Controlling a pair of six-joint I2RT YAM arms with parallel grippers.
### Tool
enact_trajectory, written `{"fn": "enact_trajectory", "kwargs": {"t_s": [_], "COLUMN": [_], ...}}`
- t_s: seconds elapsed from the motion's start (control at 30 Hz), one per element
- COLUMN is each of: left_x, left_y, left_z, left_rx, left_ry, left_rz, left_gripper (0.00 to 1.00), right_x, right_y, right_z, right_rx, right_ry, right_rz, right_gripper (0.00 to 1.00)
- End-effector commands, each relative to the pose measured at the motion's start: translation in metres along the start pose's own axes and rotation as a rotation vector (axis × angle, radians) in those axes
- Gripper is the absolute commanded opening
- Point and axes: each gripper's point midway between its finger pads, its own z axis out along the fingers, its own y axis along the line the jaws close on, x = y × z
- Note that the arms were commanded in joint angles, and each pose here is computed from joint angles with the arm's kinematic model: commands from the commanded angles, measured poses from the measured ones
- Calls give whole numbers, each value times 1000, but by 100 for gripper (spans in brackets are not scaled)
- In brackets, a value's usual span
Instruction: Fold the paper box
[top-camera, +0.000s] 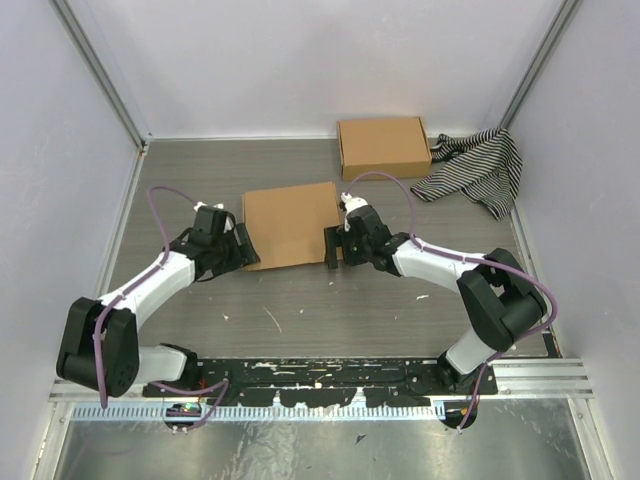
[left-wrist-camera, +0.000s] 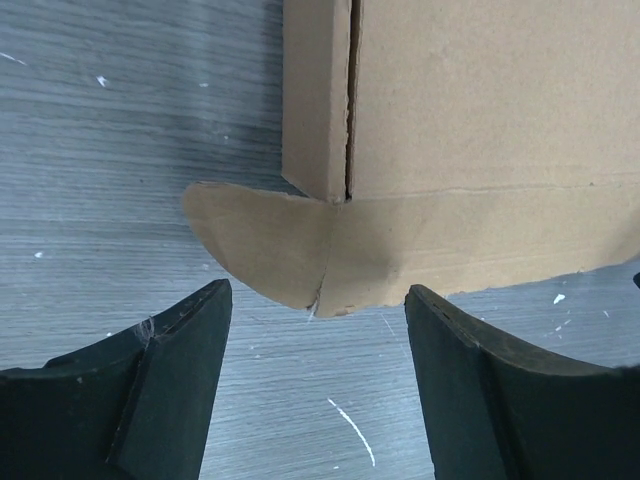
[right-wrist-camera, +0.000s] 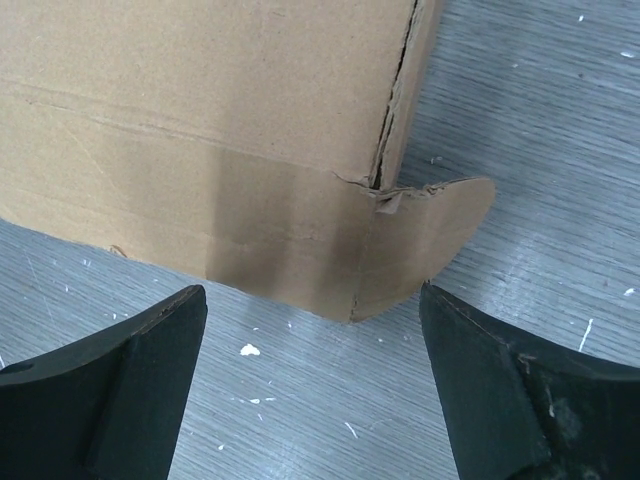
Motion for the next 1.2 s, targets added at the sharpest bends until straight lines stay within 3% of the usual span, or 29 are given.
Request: {"fn": "enact_trajectory", "kwargs": {"t_s": [0.0, 0.17, 0.67, 1.17], "left_x": [-27, -40, -33, -19], "left_y": [-3, -9, -16, -29], "left_z": [-11, -12, 11, 7], "left_rx": [-23, -14, 37, 112], "left_ry": [-94, -129, -91, -49], "left_rz": [48, 80, 105, 102], "left_gripper": [77, 77, 76, 66], "right_x": [-31, -35, -27, -28], "right_y": [6, 11, 23, 37], "right_z": [-6, -5, 6, -8], "right_rx": [1, -18, -89, -167], "right_ry": [-92, -94, -56, -59], "right_rz": [-13, -17, -25, -29], "right_gripper": [92, 92, 90, 80]}}
